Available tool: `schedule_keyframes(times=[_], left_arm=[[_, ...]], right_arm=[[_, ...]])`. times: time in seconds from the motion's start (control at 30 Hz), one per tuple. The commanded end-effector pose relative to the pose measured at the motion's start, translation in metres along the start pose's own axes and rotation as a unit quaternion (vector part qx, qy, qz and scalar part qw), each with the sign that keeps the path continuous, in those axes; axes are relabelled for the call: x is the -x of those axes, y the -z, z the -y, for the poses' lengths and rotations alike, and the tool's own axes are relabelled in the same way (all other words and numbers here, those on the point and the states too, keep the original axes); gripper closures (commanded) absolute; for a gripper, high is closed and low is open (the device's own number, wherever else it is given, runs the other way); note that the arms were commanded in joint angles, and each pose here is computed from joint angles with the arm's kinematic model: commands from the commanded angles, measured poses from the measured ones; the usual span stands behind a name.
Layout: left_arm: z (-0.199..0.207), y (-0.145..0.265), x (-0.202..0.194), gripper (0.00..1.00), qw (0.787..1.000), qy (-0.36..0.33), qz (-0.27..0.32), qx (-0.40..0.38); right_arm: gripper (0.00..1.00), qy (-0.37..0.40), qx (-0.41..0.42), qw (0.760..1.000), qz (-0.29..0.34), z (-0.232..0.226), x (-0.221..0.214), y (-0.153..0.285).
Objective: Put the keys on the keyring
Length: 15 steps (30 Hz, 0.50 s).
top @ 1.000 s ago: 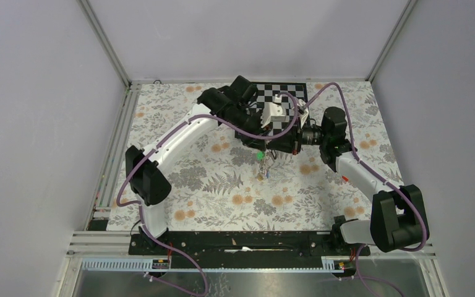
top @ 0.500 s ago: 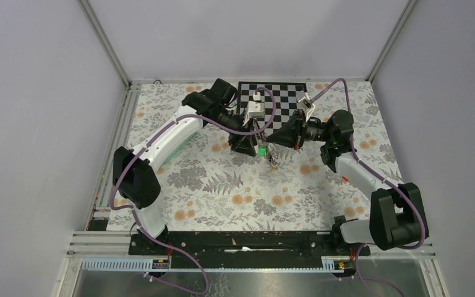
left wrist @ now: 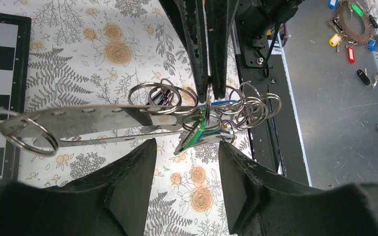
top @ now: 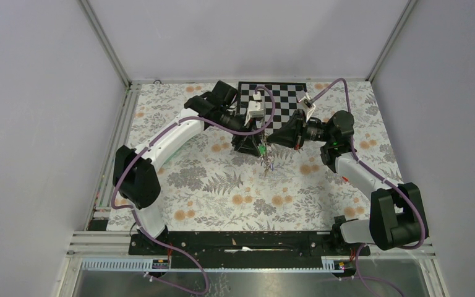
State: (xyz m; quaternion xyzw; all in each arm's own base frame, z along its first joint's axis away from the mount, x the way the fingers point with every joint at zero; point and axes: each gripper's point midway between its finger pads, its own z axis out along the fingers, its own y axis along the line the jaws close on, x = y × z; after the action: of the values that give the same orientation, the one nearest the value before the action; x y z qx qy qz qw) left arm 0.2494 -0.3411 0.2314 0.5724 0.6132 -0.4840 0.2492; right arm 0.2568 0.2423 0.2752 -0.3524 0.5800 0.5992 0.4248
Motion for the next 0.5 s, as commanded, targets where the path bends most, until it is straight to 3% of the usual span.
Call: schedule_keyframes(times=[0.0,0.2,0.47], left_arm=[[0.0102,0.0019,0.0210,0.48,0.999,-0.027,0.036,-0.020],[0.0112,-0.0023,0.0228,0.56,0.998,-0.011,0.048,-0.038],[0.0107,-0.0055,0.0180,0.79,0.998,0.004,0.047,-0.046]], right_arm=[[1.00,0.035,0.009,0.999,0.007,-0.0053,0.0081,0.0009],[1.00,0.036,0.006,0.999,0.005,-0.0030,0.0057,0.0018],[1.00,0.038,0.002,0.999,0.004,-0.0016,0.0057,0.0037]])
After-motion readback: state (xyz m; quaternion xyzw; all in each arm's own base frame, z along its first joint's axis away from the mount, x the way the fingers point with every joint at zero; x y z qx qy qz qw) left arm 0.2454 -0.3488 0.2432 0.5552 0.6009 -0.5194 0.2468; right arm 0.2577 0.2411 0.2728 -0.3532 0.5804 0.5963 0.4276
